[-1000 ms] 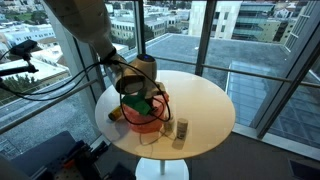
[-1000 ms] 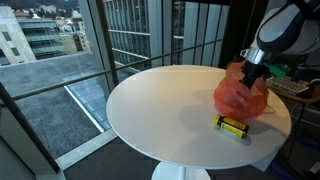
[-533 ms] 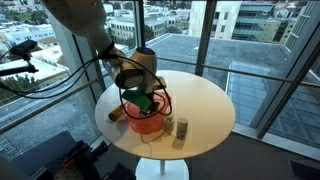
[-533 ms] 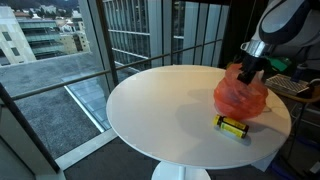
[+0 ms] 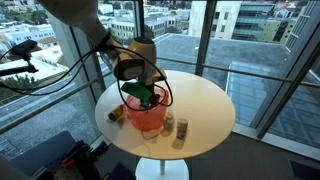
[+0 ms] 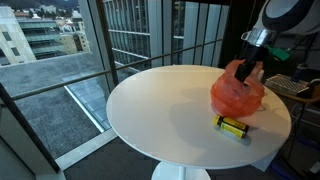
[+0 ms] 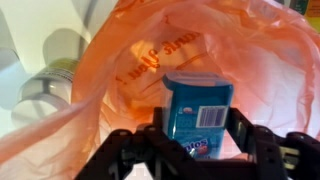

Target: Take the blue box out of the plastic bag

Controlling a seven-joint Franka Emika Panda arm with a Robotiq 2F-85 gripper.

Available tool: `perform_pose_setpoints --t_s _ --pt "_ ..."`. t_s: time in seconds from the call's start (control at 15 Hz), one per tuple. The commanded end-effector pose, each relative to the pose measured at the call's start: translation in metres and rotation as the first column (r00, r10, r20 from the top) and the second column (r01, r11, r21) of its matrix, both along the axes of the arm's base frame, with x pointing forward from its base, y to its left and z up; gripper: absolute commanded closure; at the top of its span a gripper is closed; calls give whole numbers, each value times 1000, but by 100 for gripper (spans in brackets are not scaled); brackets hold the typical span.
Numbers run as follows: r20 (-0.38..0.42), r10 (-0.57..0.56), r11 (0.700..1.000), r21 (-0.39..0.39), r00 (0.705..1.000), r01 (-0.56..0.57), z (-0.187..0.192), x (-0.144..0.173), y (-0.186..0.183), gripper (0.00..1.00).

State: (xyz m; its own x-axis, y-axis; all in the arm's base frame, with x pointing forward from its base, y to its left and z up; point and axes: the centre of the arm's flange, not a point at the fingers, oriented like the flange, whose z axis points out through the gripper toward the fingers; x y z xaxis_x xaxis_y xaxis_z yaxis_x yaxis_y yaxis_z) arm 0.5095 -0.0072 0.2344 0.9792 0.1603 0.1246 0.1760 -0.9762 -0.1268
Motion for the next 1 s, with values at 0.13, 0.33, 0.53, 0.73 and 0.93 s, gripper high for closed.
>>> perform_pose_setpoints --t_s 0.13,0.33,0.53,0.73,0.93 --pt "-9 29 1000 0 1000 -29 51 1 -5 59" --pt "-57 42 999 19 997 -41 67 3 -8 59" --pt "-109 48 999 27 993 -46 74 7 -11 59" --pt "-145 59 998 10 988 -58 69 3 -16 59" --pt "-189 83 996 -21 978 -89 55 -5 -22 59"
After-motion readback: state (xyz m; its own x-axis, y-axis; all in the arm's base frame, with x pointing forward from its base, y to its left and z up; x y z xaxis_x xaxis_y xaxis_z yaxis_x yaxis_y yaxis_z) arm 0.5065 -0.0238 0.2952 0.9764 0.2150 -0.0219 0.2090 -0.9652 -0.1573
